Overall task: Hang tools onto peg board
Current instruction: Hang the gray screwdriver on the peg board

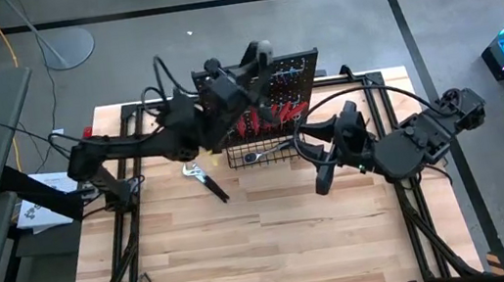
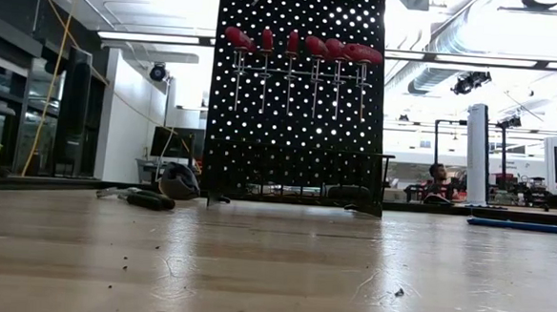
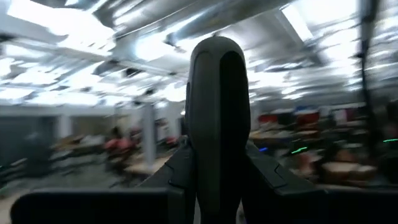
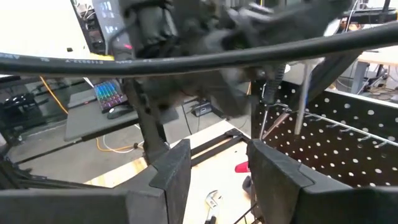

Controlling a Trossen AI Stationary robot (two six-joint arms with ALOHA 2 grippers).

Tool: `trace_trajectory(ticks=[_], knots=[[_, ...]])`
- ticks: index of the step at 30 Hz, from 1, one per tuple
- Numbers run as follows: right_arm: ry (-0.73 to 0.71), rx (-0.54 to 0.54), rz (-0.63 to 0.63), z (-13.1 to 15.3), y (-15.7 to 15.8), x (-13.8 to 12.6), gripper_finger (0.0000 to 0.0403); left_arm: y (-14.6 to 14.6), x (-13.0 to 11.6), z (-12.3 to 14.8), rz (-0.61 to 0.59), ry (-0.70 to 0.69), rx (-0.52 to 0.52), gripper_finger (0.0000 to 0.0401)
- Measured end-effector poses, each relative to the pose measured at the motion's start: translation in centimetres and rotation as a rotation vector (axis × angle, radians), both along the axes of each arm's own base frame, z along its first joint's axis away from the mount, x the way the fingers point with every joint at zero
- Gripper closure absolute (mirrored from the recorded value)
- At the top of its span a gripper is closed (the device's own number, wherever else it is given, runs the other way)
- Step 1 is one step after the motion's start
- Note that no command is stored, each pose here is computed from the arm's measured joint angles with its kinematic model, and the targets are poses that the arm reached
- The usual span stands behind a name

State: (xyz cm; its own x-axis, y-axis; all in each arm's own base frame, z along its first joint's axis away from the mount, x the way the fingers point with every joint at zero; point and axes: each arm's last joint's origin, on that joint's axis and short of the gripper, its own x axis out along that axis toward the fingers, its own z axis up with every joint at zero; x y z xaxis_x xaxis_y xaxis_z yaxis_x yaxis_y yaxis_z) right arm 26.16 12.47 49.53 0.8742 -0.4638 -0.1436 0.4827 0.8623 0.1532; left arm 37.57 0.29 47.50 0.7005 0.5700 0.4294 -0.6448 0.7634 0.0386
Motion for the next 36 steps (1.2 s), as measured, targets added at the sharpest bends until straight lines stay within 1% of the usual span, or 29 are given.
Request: trace_trajectory(ticks=[3, 5, 10, 18, 25, 31, 34, 36], knots=[[-0.004, -0.006, -0.009, 0.0, 0.4, -0.2, 0.0252, 1.2, 0.2, -0.5, 0.105, 0.011, -0.053, 0.0332], [-0.006, -0.013, -0.016, 0.0, 0.7, -0.5, 0.0252, 1.7, 0.1, -0.6, 0.154, 0.01, -0.078, 0.0332], [-0.008, -0.031, -0.031, 0.1, 1.2, -0.9, 0.0252, 2.6, -0.3, -0.4, 0.207, -0.004, -0.1, 0.0332], [-0.005, -0.049, -0.045, 0.1, 1.4, -1.1, 0.0252, 4.0, -0.2, -1.1, 0.285, 0.036, -0.163, 0.0332], [-0.006, -0.051, -0.054, 0.1, 1.4, -1.1, 0.0252, 5.1, 0.3, -1.8, 0.291, 0.043, -0.191, 0.0331], [-0.011, -0.049, -0.058, 0.1, 1.4, -1.1, 0.0252, 5.2, 0.4, -2.0, 0.286, 0.048, -0.204, 0.0286], [-0.021, -0.041, -0.058, 0.2, 1.4, -1.0, 0.0252, 5.2, 0.4, -2.0, 0.283, 0.043, -0.208, 0.0282], [-0.024, -0.039, -0.058, 0.3, 1.4, -1.0, 0.0252, 5.2, 0.4, -2.0, 0.275, 0.027, -0.222, 0.0287]])
